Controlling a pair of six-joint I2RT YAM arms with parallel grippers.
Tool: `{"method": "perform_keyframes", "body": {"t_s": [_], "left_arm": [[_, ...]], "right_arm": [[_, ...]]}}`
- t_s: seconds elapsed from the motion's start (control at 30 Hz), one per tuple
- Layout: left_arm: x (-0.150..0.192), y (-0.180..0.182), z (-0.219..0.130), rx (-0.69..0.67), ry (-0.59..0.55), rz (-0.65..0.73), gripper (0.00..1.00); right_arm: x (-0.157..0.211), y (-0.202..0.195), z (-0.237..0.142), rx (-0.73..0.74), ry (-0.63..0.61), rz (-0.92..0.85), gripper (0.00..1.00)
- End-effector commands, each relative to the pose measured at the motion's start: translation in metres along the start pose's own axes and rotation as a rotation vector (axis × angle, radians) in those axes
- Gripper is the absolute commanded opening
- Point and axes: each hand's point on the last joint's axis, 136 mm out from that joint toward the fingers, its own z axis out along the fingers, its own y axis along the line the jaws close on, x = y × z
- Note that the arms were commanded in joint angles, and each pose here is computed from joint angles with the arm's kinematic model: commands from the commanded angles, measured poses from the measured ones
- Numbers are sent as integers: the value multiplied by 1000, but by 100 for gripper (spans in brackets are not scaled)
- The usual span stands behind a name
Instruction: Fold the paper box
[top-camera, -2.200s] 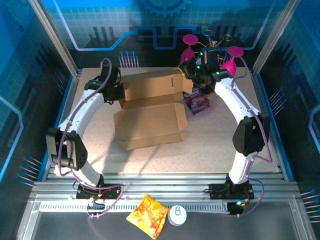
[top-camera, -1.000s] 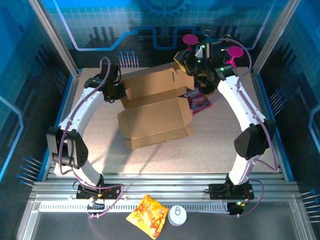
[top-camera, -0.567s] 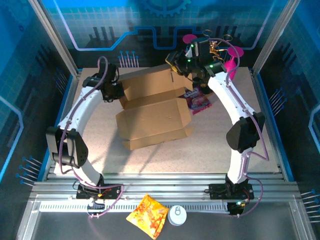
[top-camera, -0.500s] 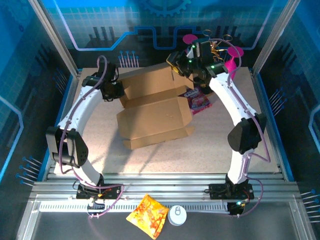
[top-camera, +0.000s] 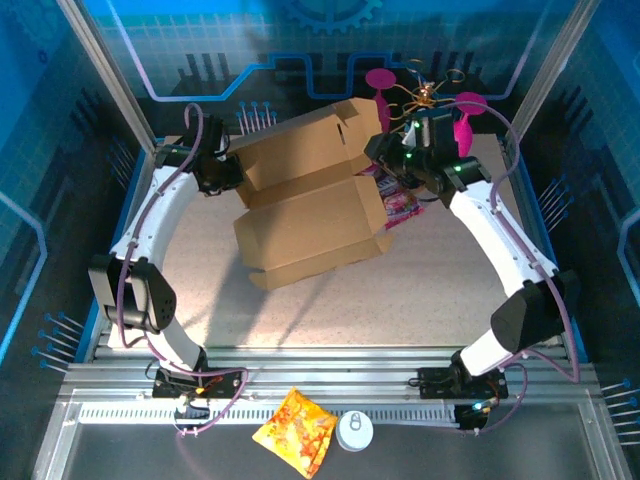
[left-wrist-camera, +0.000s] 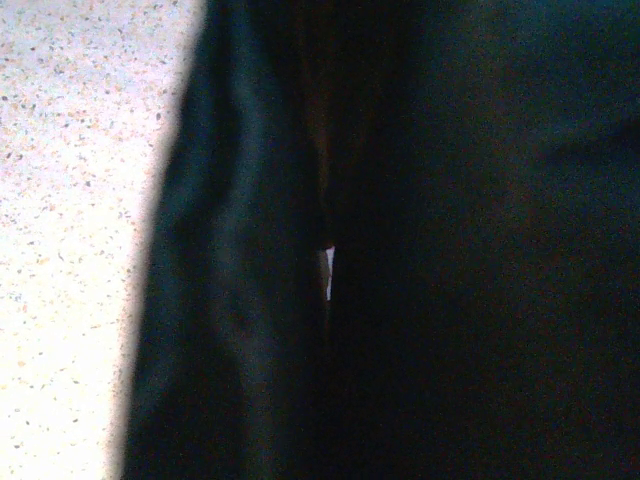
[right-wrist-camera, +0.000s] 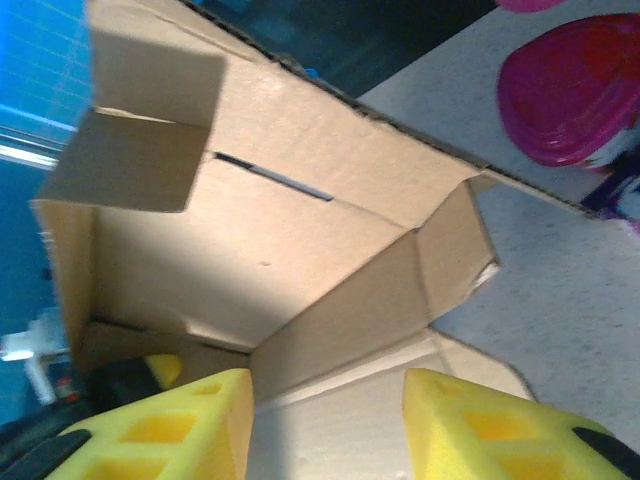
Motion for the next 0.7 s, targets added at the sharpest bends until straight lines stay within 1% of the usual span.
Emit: {"method": "perform_keyframes", "body": {"t_s": [0.0,0.13,0.2,0.27,0.43,0.53,0.67], "left_arm": [[-6,-5,-8,20,5,-19,0],[-7,-6,-11,23,0,-16,0],[-7,-6,-12,23,0,-15,0],[-9,-7,-14,26,-4,-14,0],[-9,-7,-15,27,-2,-9,0],[-8,-6,-16,25,2,-7,0],[-7,-6,-15,21,4,-7,0]], "right_arm": [[6,-16,15,94,2,-115,46],[0,-24,30,131,-18,-165,48],[1,-31,41,154,2,-164,49],[3,-31,49,163,11,-173,49],[-3,-30,63,163,-15,-205,49],[-5,-25,74,144,-7,-211,40],[-2,-17,79,136,2,-234,20]]}}
